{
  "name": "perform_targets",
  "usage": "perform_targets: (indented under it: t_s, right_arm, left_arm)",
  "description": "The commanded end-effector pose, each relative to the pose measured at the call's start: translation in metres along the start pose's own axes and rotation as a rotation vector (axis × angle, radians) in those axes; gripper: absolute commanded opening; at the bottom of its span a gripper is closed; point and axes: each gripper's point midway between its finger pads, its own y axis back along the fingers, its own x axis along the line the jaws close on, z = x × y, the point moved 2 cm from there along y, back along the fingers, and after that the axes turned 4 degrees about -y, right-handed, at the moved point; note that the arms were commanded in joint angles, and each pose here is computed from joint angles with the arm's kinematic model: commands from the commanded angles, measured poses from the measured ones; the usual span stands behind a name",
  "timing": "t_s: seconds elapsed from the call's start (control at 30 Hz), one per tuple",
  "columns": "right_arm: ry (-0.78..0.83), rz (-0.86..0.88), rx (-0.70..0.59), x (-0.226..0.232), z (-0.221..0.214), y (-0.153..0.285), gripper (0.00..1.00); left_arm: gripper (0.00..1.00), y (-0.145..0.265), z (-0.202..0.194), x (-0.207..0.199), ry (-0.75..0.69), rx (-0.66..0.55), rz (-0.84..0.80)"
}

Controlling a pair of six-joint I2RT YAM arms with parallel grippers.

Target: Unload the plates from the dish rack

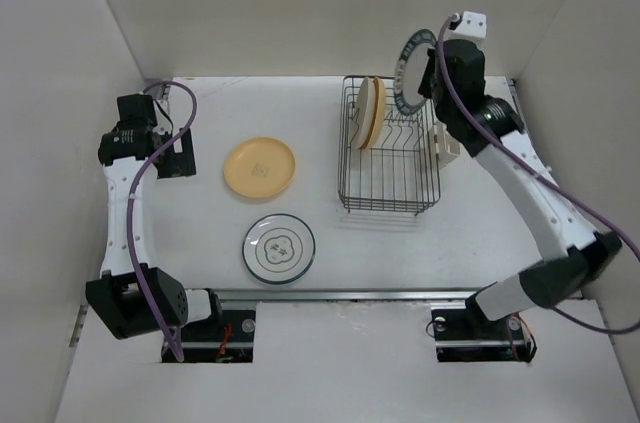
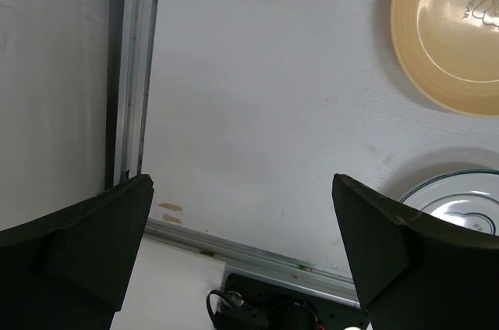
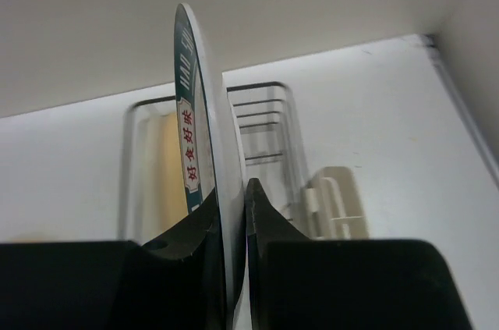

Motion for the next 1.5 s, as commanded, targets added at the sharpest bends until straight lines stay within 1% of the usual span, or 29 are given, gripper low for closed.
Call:
perform_targets:
  t_s: [0.0, 0.03, 0.1, 0.13, 0.17, 0.2, 0.27, 0.3, 0.33, 0.37, 0.4, 0.53, 0.57, 0.63, 0.67, 0.7, 0.77, 0.8, 0.87, 0.93, 0.97, 1.03, 1.07, 1.1, 1.17, 1.2, 1.23, 1.37, 1.47]
  right_arm:
    - [-0.072, 0.367, -0.109, 0.052, 0.038, 0.069, 0.0]
    - [-0.02, 0.593, -0.028, 0.086, 0.015, 0.09, 0.0]
    - [0.055, 0.816, 0.12, 0.121, -0.024, 0.105, 0.0]
    - [0.106, 1.052, 0.25, 0.147, -0.057, 0.134, 0.0]
    - [0.144, 1.147, 0.356, 0.164, -0.091, 0.138, 0.0]
    - [0.169, 1.228, 0.426, 0.175, -0.114, 0.148, 0.0]
    - [0.234, 1.362, 0.555, 0.197, -0.157, 0.178, 0.0]
    - [0.265, 1.368, 0.624, 0.207, -0.188, 0.175, 0.0]
    - [0.279, 1.384, 0.665, 0.212, -0.203, 0.179, 0.0]
    - [0.295, 1.453, 0.699, 0.22, -0.216, 0.193, 0.0]
    - [0.302, 1.471, 0.754, 0.226, -0.237, 0.191, 0.0]
    - [0.322, 1.479, 0.883, 0.232, -0.284, 0.189, 0.0]
    - [0.334, 1.476, 0.893, 0.232, -0.293, 0.186, 0.07]
    - [0.367, 1.434, 0.958, 0.229, -0.319, 0.18, 0.16]
    - [0.391, 1.435, 0.966, 0.228, -0.325, 0.178, 0.21]
    - [0.411, 1.424, 0.984, 0.228, -0.332, 0.179, 0.39]
    - [0.472, 1.373, 1.019, 0.227, -0.346, 0.177, 0.55]
    - [0.512, 1.361, 1.007, 0.228, -0.349, 0.176, 0.65]
    - [0.603, 1.301, 0.964, 0.231, -0.351, 0.178, 0.76]
    - [0.682, 1.266, 0.918, 0.234, -0.353, 0.179, 0.91]
    - [0.734, 1.228, 0.875, 0.236, -0.351, 0.181, 0.93]
    - [0.763, 1.216, 0.835, 0.237, -0.344, 0.181, 0.93]
    - [0.763, 1.216, 0.835, 0.237, -0.344, 0.181, 0.93]
    - [0.749, 1.231, 0.802, 0.241, -0.33, 0.185, 0.93]
    - [0.745, 1.253, 0.78, 0.243, -0.318, 0.189, 0.93]
    - [0.741, 1.272, 0.741, 0.246, -0.304, 0.192, 0.93]
    - [0.741, 1.273, 0.739, 0.244, -0.3, 0.194, 0.93]
    - [0.744, 1.148, 0.608, 0.244, -0.264, 0.174, 1.0]
    - [0.71, 1.083, 0.565, 0.238, -0.242, 0.155, 1.0]
  left_arm:
    - [0.99, 0.02, 0.007, 0.008, 0.012, -0.056, 0.028]
    - [0.99, 0.023, 0.007, 0.008, 0.013, -0.065, 0.03]
    - [0.99, 0.021, 0.005, 0.007, 0.012, -0.056, 0.028]
    - [0.99, 0.021, 0.005, 0.007, 0.012, -0.056, 0.028]
    - [0.99, 0.021, 0.005, 0.007, 0.012, -0.056, 0.028]
    - [0.99, 0.021, 0.005, 0.007, 0.012, -0.056, 0.028]
    - [0.99, 0.021, 0.005, 0.009, 0.012, -0.054, 0.037]
    - [0.99, 0.024, 0.003, 0.009, 0.012, -0.054, 0.037]
    - [0.99, 0.024, 0.003, 0.009, 0.012, -0.054, 0.037]
    - [0.99, 0.024, 0.003, 0.009, 0.012, -0.054, 0.037]
    - [0.99, 0.026, 0.003, 0.009, 0.013, -0.063, 0.039]
    - [0.99, 0.022, -0.004, 0.012, 0.002, -0.037, 0.058]
    - [0.99, 0.022, -0.004, 0.012, 0.002, -0.037, 0.058]
    - [0.99, 0.022, -0.008, 0.013, -0.008, -0.032, 0.07]
    - [0.99, 0.02, -0.01, 0.013, -0.009, -0.023, 0.069]
    - [0.99, 0.018, -0.013, 0.014, -0.011, -0.013, 0.077]
    - [0.99, 0.018, -0.013, 0.014, -0.02, -0.012, 0.077]
    - [0.99, 0.018, -0.013, 0.016, -0.02, -0.011, 0.087]
    - [0.99, 0.018, -0.013, 0.017, -0.02, -0.009, 0.096]
    - [0.99, 0.017, -0.016, 0.017, -0.03, 0.0, 0.095]
    - [0.99, 0.014, -0.016, 0.016, -0.032, 0.009, 0.094]
    - [0.99, 0.014, -0.016, 0.016, -0.032, 0.009, 0.094]
    - [0.99, 0.012, -0.016, 0.016, -0.033, 0.018, 0.092]
    - [0.99, 0.012, -0.016, 0.016, -0.033, 0.018, 0.092]
    - [0.99, 0.009, -0.016, 0.016, -0.035, 0.027, 0.091]
    - [0.99, 0.009, -0.016, 0.016, -0.035, 0.027, 0.091]
    - [0.99, 0.007, -0.017, 0.015, -0.037, 0.036, 0.089]
    - [0.99, 0.007, -0.017, 0.015, -0.037, 0.036, 0.089]
    - [0.99, 0.007, -0.017, 0.015, -0.037, 0.036, 0.089]
